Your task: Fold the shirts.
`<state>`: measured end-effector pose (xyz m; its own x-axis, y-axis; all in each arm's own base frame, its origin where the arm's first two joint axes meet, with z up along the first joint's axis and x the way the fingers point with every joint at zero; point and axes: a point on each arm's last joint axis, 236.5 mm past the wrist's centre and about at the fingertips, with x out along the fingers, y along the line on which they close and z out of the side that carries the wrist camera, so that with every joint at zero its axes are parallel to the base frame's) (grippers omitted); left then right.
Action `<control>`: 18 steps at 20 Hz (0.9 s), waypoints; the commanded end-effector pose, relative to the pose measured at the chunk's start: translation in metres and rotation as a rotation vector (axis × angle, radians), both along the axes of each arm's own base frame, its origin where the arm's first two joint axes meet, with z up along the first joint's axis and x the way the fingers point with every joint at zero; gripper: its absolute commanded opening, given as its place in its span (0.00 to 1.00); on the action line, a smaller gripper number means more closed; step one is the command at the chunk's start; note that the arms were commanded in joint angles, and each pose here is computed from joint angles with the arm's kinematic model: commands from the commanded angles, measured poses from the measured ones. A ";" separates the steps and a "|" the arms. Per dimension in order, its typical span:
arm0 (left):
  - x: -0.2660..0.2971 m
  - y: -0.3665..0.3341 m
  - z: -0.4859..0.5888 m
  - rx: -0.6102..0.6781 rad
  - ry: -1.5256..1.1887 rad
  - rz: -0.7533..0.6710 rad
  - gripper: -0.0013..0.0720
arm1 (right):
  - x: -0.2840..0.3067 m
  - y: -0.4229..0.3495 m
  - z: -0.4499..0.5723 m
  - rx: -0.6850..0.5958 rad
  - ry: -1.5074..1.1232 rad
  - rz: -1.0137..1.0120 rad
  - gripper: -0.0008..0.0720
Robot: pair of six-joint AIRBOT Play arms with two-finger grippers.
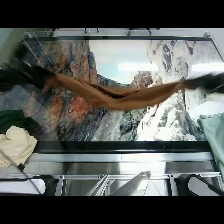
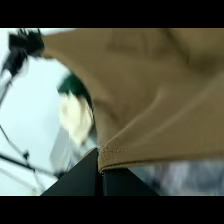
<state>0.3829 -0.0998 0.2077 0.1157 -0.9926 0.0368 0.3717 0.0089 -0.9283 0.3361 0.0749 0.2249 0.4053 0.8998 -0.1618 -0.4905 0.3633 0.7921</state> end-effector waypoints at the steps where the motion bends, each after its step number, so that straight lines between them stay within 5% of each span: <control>1: -0.089 0.037 0.192 -0.356 -0.630 0.168 0.05 | -0.042 -0.001 0.159 -0.021 -0.485 -0.268 0.04; 3: -0.156 0.047 0.255 -0.347 -0.893 0.255 0.05 | -0.066 0.001 0.206 -0.073 -0.657 -0.449 0.04; 5: -0.196 0.043 0.280 -0.178 -1.054 0.354 0.05 | -0.094 0.002 0.249 -0.086 -0.812 -0.616 0.04; 9: -0.221 0.031 0.298 -0.017 -1.174 0.473 0.05 | -0.125 0.002 0.279 -0.173 -0.959 -0.770 0.04; 13: -0.198 0.048 0.287 -0.114 -1.056 0.401 0.05 | -0.106 -0.010 0.259 -0.260 -0.905 -0.778 0.04; 18: -0.083 0.051 0.170 0.082 -0.600 0.293 0.04 | -0.040 -0.027 0.169 -0.250 -0.597 -0.582 0.04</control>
